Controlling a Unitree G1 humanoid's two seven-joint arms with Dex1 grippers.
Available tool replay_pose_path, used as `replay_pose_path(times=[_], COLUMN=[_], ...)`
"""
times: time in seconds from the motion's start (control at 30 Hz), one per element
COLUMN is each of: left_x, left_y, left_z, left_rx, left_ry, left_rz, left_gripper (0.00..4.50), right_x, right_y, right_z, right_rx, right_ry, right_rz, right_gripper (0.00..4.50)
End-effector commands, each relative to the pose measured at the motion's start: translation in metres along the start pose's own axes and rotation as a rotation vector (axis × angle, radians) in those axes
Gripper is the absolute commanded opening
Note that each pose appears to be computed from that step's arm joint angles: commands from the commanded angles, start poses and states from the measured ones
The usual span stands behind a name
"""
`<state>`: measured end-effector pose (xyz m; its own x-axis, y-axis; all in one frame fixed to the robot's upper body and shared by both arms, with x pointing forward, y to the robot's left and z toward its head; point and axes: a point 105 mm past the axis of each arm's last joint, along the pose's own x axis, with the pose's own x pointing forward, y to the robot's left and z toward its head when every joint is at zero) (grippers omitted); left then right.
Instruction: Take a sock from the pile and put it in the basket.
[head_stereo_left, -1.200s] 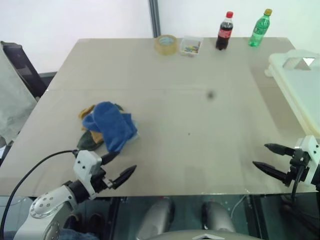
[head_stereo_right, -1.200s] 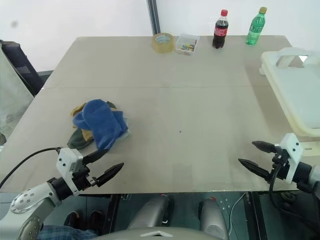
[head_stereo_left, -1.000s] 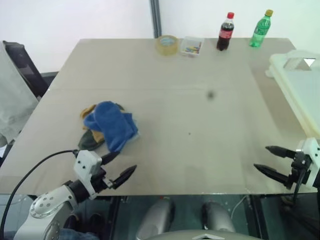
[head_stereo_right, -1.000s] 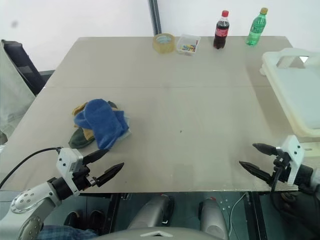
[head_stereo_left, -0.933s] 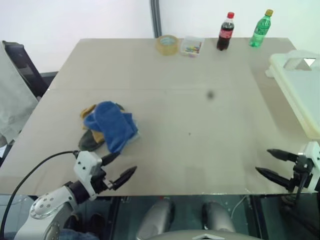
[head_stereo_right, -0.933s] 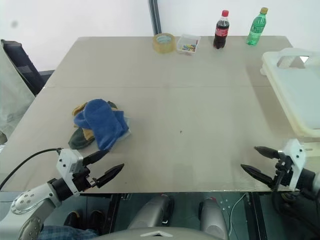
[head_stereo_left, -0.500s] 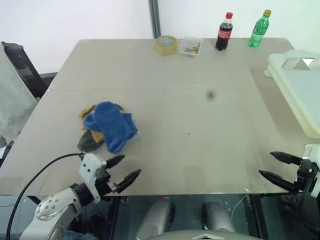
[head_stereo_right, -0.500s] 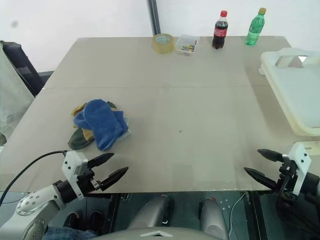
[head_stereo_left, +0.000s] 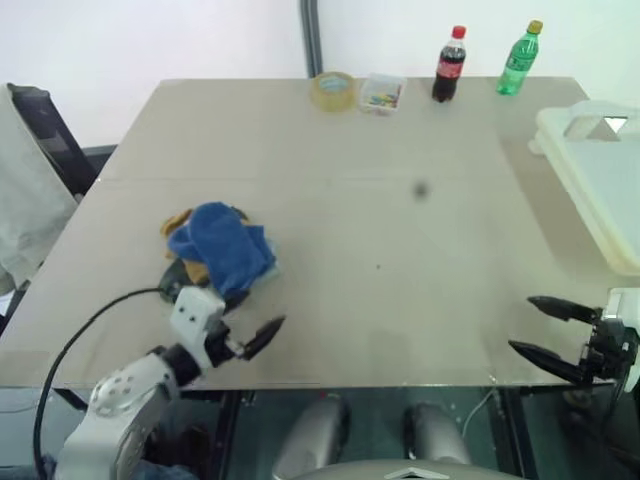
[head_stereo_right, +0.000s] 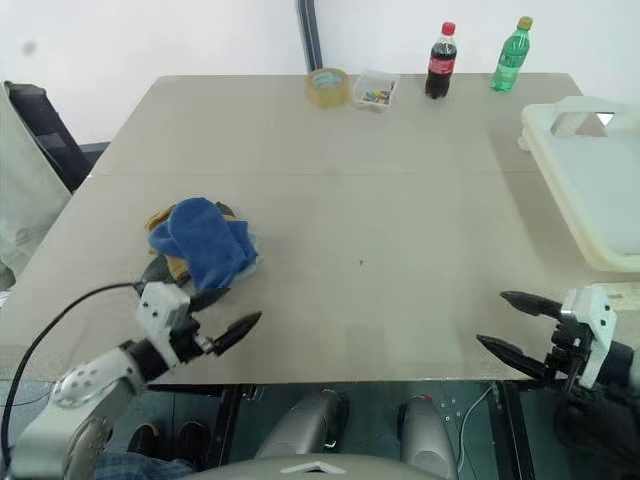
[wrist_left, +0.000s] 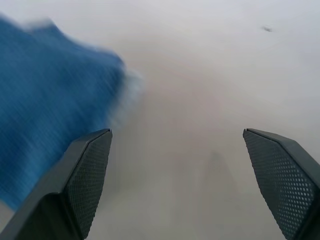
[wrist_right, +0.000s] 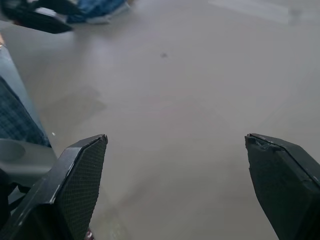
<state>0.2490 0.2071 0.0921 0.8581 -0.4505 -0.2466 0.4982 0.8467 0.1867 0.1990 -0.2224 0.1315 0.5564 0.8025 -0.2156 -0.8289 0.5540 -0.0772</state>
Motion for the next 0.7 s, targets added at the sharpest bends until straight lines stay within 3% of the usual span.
replay_pose_path(times=[0.03,0.23,0.47,0.63,0.7], left_x=[0.008,0.009,-0.013,-0.016,-0.015], left_y=[0.011,0.025,0.017,0.021,0.019], left_z=[0.011,0.014,-0.01,-0.014,-0.011], left_rx=[0.063,0.132,0.105,0.149,0.166], left_ry=[-0.018,-0.013,0.056,0.069,0.058], left_rz=[0.115,0.191,0.152,0.19,0.189], left_gripper=[4.47,4.47,4.47,4.47,3.97], right_x=[0.009,0.011,0.01,0.011,0.011], right_y=[0.008,0.007,0.004,0.006,0.006], right_z=[0.013,0.014,0.009,0.009,0.009], right_rx=[-0.051,-0.06,-0.063,-0.063,-0.065], right_ry=[-0.043,-0.052,-0.049,-0.053,-0.054], right_rz=[0.028,0.012,-0.017,-0.024,-0.026], right_gripper=[4.5,4.5,4.5,4.5,4.5])
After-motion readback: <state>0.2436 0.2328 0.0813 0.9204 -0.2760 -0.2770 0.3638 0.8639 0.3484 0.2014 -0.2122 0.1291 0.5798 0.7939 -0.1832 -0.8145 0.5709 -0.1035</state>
